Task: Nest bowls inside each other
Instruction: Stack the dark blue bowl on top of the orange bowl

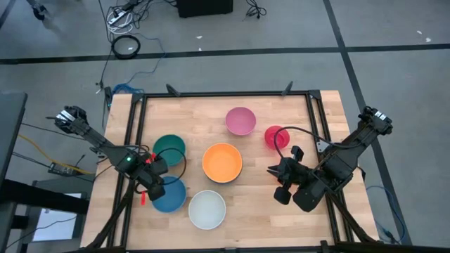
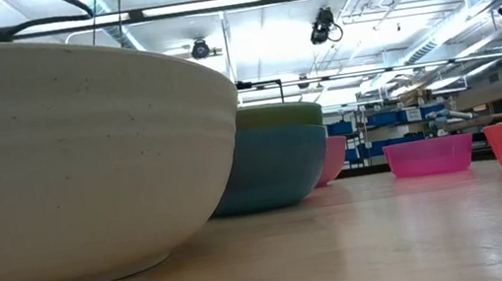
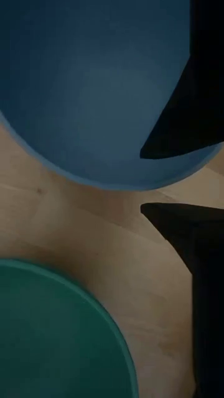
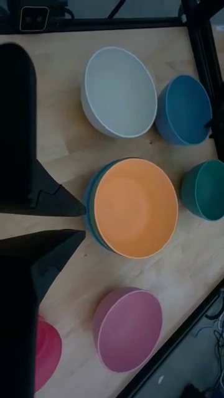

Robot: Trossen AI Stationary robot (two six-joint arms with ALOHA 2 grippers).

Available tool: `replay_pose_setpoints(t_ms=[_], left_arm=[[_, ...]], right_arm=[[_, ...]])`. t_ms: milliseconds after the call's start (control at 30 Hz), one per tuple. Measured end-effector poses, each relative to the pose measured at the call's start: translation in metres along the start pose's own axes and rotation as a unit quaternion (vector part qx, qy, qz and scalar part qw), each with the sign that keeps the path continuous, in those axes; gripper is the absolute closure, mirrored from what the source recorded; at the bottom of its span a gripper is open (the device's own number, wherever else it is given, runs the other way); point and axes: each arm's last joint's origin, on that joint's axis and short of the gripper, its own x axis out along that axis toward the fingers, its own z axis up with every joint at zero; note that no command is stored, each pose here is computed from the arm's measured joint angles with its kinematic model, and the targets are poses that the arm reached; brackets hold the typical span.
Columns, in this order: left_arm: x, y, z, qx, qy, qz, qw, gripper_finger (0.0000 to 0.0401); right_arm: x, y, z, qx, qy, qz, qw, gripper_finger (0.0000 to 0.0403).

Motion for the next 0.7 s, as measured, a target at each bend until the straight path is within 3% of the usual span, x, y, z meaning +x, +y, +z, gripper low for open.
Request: replay_pose_setpoints(t_ms=[700], left_arm=[[0.023, -0.013, 0.005, 0.03, 0.006, 0.041, 0.999, 0.0269]], right_arm=[[0.0, 0.0, 0.0, 0.002, 0.0, 0.0, 1.0, 0.0367]])
